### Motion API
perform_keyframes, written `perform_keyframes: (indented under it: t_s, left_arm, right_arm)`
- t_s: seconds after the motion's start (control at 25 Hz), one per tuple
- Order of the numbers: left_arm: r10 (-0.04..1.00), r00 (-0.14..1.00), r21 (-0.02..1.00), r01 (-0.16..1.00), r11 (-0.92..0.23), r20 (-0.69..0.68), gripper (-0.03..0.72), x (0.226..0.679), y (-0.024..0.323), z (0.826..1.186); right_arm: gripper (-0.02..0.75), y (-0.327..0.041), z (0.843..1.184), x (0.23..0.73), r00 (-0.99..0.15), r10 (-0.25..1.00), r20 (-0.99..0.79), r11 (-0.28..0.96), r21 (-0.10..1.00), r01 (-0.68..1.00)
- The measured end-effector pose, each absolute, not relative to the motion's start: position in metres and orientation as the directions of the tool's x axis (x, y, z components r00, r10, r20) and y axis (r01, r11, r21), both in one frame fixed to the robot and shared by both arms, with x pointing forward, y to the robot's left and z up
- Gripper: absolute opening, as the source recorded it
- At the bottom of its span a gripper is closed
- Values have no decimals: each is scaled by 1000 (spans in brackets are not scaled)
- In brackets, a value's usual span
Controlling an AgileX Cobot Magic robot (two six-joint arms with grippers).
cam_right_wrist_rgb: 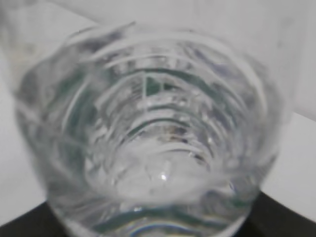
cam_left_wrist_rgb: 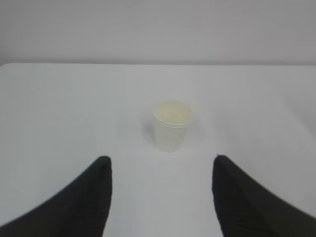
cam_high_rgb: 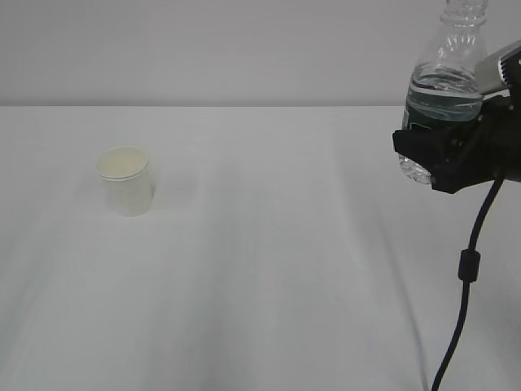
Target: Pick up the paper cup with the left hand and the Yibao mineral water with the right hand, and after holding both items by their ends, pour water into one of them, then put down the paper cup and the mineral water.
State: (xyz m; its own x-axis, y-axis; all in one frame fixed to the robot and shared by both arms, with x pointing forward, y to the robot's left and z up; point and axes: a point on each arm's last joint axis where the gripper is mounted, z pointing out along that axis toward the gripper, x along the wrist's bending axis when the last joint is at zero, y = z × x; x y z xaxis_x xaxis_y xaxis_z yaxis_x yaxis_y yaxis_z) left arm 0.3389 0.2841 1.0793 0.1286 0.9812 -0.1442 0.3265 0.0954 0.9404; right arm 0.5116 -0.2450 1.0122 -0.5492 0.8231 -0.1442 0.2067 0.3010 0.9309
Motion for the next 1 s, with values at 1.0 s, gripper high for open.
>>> perform_keyframes:
  t_s: [1.0]
  left_arm:
    - [982,81,915,382,128,-171,457,382,280,1030]
  right_arm:
    - [423,-245,1012,512,-549,823,-144,301,931,207]
